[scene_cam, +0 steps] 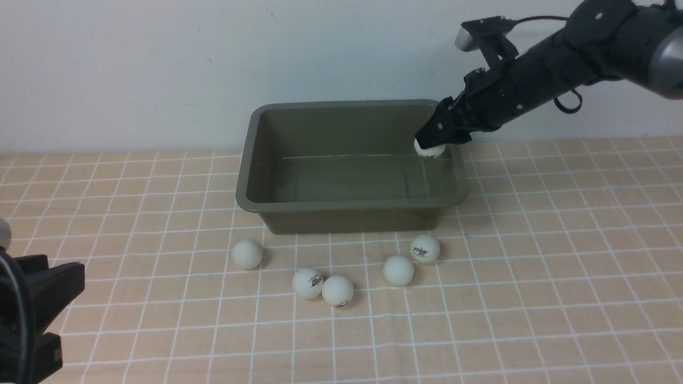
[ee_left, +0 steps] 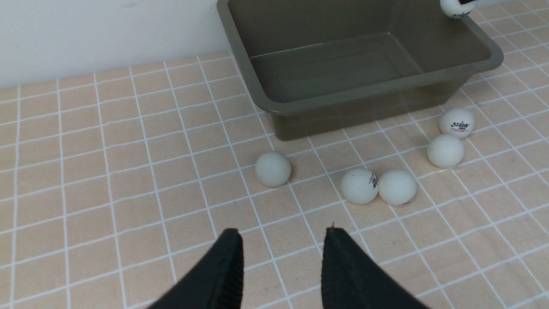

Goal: Put the table tennis balls into the box on the light coffee tablecloth.
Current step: 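Release the ping pong ball into the bin and lift the gripper away, then reach for and grasp a ping pong ball on the table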

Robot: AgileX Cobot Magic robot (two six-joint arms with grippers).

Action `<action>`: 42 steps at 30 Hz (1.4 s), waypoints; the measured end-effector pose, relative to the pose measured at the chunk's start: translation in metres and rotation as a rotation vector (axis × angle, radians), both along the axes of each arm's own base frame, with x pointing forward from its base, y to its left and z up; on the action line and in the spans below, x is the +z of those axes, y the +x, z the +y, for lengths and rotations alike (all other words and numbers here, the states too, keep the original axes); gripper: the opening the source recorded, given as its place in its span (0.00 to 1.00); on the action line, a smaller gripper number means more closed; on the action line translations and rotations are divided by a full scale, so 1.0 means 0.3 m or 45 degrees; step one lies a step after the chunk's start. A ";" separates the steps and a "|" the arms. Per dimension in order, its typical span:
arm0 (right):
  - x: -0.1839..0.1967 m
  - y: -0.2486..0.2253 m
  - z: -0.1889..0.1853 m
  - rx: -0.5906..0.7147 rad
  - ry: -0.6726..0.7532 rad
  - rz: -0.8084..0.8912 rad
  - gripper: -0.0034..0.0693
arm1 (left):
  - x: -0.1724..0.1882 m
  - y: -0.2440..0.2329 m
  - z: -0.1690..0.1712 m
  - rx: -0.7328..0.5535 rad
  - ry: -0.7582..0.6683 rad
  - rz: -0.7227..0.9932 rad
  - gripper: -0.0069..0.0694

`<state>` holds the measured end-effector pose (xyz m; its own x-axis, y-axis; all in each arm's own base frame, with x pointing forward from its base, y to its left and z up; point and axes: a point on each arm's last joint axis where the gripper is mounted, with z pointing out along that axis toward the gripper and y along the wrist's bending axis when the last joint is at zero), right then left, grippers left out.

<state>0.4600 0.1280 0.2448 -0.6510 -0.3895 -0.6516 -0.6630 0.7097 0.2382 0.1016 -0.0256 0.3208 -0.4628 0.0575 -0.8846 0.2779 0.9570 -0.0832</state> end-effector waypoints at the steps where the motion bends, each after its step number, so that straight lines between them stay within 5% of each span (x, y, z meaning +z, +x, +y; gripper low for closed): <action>1: 0.000 0.000 0.000 0.009 -0.004 -0.006 0.64 | 0.000 0.000 0.000 0.000 0.000 0.000 0.36; 8: 0.129 0.002 -0.019 0.025 -0.089 -0.141 0.75 | 0.000 0.000 0.000 -0.004 0.008 -0.003 0.36; 17: 0.503 -0.154 -0.171 -0.353 -0.410 -0.364 0.73 | 0.000 0.000 0.000 -0.005 0.008 -0.002 0.36; 26: 0.690 -0.362 -0.203 -0.486 -0.300 -0.281 0.70 | 0.002 0.001 0.001 -0.001 0.008 -0.010 0.36; 34: 0.702 -0.434 -0.177 -0.458 -0.120 -0.200 0.64 | 0.002 0.001 0.001 0.000 0.008 -0.012 0.36; 42: 0.432 -0.475 -0.067 -0.320 -0.205 0.120 0.64 | 0.003 0.002 0.002 0.004 0.007 -0.020 0.36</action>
<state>0.3176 0.1078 0.3743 -0.7948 -0.3018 -0.5264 -0.4421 0.8823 0.1616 0.1023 -0.0251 0.3219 -0.4492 0.0613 -0.8913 0.2761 0.9583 -0.0733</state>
